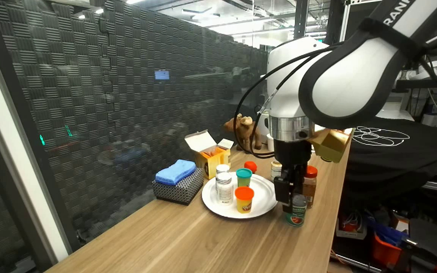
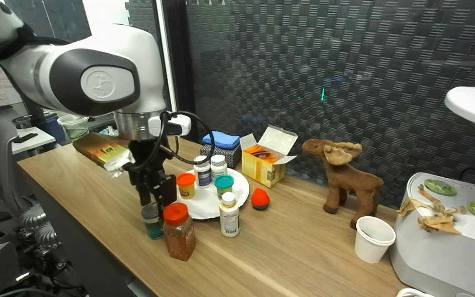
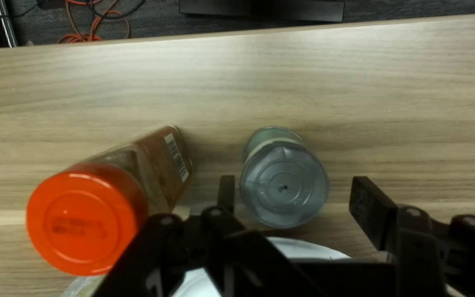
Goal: Put the bottles and orange plushie that are around the white plate on the white plate
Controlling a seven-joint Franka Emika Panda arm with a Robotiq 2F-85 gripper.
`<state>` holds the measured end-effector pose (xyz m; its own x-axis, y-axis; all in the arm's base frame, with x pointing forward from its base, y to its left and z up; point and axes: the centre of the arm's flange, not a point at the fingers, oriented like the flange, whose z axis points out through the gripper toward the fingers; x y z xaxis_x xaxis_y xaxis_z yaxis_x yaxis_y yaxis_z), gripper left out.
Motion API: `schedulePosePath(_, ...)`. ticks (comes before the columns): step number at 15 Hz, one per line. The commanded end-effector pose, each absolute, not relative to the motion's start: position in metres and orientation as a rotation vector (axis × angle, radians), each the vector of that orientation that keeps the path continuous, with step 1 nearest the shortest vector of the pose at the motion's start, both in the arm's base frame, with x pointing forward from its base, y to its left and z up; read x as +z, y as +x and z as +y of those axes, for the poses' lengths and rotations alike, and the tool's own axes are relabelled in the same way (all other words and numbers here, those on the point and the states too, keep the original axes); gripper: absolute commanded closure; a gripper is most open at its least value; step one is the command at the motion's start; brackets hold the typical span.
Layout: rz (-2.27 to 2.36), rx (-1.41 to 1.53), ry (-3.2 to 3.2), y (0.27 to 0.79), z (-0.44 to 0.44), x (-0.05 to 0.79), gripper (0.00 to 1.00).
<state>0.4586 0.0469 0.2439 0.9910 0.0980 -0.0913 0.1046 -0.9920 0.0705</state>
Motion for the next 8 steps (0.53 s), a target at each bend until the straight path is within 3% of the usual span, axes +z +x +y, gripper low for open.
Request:
schedulePosePath(1, 0.161, -0.126, 3.034, 0.453, 0.053, 0.254, 0.58)
schedulePosePath(3, 0.169, -0.124, 3.023, 0.452, 0.054, 0.253, 0.73)
schedulePosePath(8, 0.158, -0.083, 3.014, 0.457, 0.063, 0.261, 0.71)
